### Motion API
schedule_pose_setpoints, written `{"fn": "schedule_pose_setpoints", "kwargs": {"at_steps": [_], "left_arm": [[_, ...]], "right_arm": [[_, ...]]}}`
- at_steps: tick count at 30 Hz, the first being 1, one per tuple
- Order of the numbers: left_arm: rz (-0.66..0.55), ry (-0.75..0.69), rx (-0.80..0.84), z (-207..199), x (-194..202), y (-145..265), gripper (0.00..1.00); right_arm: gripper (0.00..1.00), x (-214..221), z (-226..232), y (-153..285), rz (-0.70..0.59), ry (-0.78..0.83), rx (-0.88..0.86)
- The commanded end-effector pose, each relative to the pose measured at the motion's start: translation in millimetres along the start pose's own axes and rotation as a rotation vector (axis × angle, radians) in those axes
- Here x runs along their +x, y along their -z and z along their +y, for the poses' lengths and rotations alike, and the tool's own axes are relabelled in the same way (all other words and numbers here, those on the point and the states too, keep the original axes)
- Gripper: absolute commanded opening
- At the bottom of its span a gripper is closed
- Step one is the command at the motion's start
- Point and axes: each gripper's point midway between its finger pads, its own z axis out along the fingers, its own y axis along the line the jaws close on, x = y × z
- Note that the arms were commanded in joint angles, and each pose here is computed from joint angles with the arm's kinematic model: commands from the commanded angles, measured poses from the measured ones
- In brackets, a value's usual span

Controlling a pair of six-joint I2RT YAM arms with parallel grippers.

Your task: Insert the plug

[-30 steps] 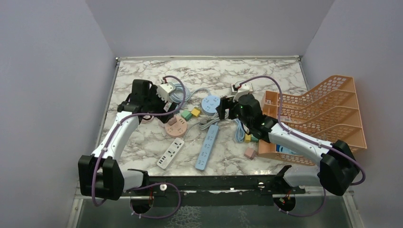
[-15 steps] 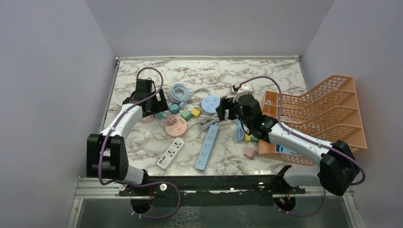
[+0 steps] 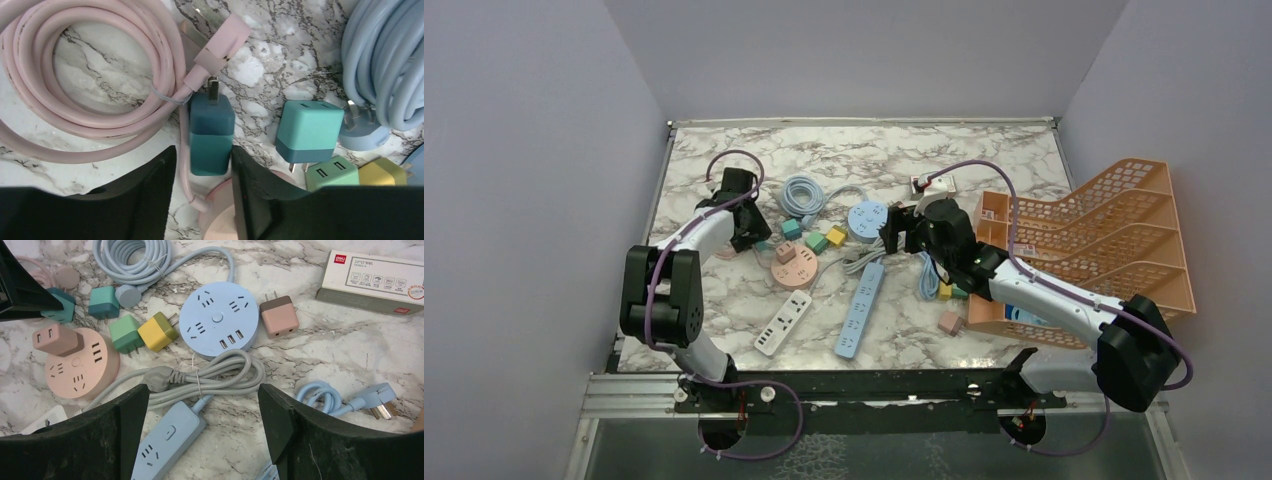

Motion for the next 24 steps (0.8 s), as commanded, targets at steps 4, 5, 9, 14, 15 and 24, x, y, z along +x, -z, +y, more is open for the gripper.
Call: {"fn": "schedule_pose_setpoints", "kwargs": {"at_steps": [4, 5, 9, 14, 15, 24], "left_arm": [[-0.052, 0.022, -0.010, -7.5, -21.6, 0.8, 0.35], [-0.048, 0.018, -0.012, -7.4, -21.2, -0.5, 0.35], [-0.029, 0.008, -0.028, -5.3, -17.9, -7.4, 0.36], [-0.018, 0.000, -0.028, -6.0, -16.6, -10.7, 0.41], [-0.018, -0.003, -0.027, -6.3, -17.0, -10.7, 0.41], [-0.031, -0.062, 0.005, -15.2, -26.5, -9.1, 0.28]], "right_arm": [[0.80, -4.6, -0.3, 2.4, -0.018, -0.018, -0.001], [0.80, -5.8, -1.0, 3.3, -0.023, -0.020, 0.002], [0.80, -7.0, -3.9, 5.2, -0.032, -0.017, 0.014], [0.80, -6.7, -4.1, 6.6, -0.031, -0.019, 0.014], [0.80, -7.1, -3.8, 7.1, -0.032, -0.020, 0.012], [0.79, -12.8, 1.1, 10.3, -0.043, -0.025, -0.013]]}}
